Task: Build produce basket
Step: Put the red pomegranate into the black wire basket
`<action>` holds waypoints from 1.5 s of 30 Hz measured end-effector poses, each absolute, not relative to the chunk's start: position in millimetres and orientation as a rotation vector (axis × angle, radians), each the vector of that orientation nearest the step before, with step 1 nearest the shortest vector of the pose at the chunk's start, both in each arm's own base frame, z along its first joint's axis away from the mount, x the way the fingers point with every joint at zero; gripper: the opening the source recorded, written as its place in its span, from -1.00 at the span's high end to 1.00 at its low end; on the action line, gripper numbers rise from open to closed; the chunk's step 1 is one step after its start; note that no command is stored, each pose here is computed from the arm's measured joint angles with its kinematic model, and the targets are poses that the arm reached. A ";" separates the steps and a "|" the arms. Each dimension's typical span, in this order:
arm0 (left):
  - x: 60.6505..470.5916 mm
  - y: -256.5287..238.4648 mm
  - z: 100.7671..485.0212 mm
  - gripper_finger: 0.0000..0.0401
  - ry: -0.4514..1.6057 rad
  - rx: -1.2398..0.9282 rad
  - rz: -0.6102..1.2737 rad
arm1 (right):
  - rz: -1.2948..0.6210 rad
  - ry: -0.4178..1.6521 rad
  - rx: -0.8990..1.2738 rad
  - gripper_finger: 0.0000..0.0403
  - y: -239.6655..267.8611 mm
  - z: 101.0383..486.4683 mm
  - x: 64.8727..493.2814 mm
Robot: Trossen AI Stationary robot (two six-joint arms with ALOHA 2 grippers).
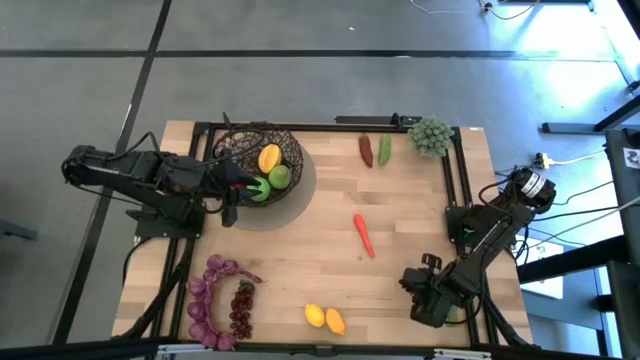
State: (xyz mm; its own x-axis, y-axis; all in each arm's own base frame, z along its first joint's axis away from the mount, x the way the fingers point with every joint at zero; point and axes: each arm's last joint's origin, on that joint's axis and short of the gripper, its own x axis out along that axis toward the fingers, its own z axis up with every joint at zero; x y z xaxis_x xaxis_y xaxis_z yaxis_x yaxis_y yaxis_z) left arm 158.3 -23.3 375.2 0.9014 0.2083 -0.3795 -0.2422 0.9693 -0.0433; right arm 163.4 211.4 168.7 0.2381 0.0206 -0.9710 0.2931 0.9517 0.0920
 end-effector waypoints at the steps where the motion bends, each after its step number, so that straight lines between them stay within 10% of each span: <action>1: 158.3 -23.3 375.2 0.54 0.382 -0.090 0.233 | -0.189 1.321 0.279 0.33 211.5 168.7 163.5; 22: 158.3 -23.3 375.2 0.54 0.382 -0.090 0.233 | -0.183 1.315 0.290 0.92 212.4 168.9 164.4; 37: 158.3 -23.3 375.2 0.54 0.382 -0.090 0.233 | -0.212 1.269 0.269 0.90 210.1 169.0 166.4; 45: 158.3 -23.3 375.2 0.54 0.382 -0.090 0.233 | -0.220 1.283 0.215 0.48 203.3 170.3 170.9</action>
